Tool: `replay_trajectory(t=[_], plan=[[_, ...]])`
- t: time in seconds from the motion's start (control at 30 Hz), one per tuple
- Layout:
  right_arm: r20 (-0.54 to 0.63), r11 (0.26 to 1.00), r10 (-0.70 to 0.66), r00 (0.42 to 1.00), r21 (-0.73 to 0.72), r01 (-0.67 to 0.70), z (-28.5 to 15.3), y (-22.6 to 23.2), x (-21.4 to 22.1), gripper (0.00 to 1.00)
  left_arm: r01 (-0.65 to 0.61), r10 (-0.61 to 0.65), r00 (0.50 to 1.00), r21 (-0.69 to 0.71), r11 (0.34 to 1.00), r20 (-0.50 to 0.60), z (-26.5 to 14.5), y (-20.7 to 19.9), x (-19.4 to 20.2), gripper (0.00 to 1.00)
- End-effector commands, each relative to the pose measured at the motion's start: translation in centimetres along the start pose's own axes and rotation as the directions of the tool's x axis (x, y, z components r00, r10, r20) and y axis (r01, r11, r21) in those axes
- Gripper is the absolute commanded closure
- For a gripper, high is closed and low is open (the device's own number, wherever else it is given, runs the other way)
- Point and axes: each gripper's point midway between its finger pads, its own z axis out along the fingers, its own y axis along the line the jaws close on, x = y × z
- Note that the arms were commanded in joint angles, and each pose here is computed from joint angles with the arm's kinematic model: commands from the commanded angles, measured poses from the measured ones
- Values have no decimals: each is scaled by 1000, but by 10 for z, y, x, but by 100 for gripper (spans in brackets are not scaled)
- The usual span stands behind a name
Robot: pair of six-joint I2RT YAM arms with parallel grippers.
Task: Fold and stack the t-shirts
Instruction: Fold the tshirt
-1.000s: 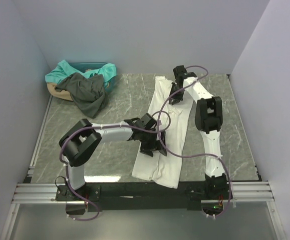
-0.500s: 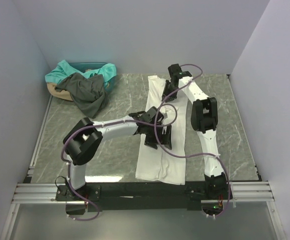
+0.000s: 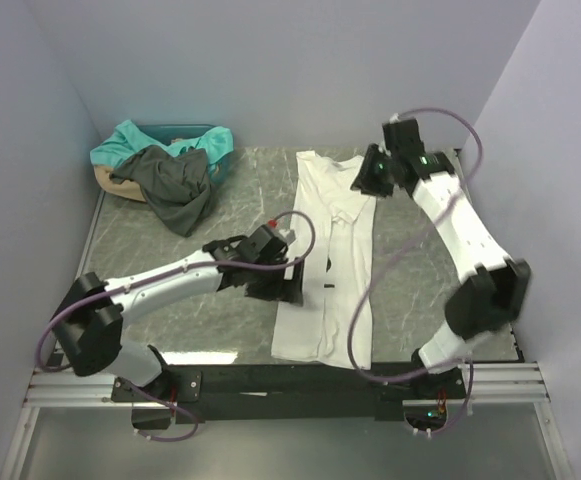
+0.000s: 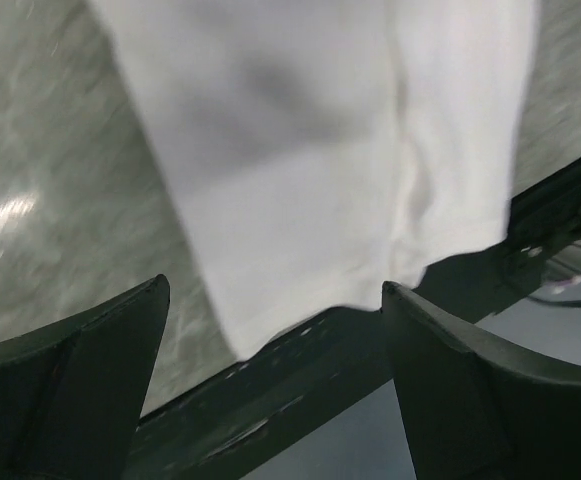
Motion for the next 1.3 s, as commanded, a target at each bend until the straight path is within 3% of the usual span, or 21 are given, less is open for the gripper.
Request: replay_trajectory(t=[0.0, 0.17, 0.5, 0.93, 1.27], plan=[[-125, 998, 61, 990, 24, -59, -9, -33, 75, 62, 39, -41, 999, -67, 997, -21, -6, 28, 26, 7], [-243, 990, 135, 961, 7, -138, -16, -57, 155, 62, 60, -60, 998, -11, 998, -25, -11, 30, 44, 8], [-440, 990, 126, 889, 109, -87, -46, -106, 282, 62, 98, -99, 982, -12, 995, -160, 16, 26, 84, 15], [-557, 987, 116, 822, 156, -34, -71, -123, 361, 62, 141, -148, 958, -46, 989, -247, 31, 31, 101, 20], [-572, 982, 114, 813, 190, -4, -78, -131, 379, 67, 134, -139, 953, -35, 990, -270, 29, 27, 110, 20]])
